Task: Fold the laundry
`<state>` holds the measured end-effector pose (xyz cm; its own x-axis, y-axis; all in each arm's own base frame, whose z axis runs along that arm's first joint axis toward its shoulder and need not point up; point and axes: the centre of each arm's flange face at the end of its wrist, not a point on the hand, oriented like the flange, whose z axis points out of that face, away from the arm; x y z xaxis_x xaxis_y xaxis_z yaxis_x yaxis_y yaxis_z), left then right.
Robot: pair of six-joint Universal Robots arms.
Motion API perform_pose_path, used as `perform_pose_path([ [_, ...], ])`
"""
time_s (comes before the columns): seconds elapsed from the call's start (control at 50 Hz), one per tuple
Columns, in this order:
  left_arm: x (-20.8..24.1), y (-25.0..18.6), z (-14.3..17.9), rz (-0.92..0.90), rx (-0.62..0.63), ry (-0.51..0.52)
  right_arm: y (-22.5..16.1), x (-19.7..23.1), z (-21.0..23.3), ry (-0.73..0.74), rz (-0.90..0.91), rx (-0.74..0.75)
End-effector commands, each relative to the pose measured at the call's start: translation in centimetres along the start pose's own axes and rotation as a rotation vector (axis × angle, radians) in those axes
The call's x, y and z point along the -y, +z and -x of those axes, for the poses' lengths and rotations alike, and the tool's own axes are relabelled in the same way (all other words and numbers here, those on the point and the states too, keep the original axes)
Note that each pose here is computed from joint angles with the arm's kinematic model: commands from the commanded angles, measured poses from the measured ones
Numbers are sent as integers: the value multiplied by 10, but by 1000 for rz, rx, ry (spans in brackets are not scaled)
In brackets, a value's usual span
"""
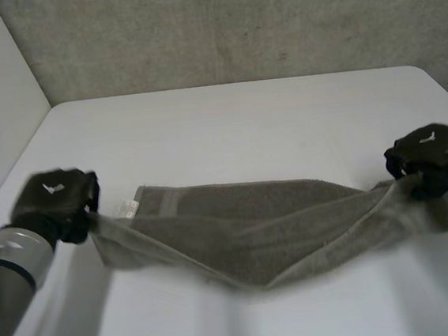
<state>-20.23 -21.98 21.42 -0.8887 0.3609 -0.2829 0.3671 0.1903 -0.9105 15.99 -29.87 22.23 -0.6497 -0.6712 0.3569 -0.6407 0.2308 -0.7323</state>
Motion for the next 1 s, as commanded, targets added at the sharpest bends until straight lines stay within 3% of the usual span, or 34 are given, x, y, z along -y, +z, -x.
perform_pose_path([
  [0.02, -23, 13, -12, 90, -44, -19, 20, -25, 12, 0, -18, -13],
  [1.0, -19, 8, -19, 77, -66, -10, -3, -17, 13, -11, -42, -55],
])
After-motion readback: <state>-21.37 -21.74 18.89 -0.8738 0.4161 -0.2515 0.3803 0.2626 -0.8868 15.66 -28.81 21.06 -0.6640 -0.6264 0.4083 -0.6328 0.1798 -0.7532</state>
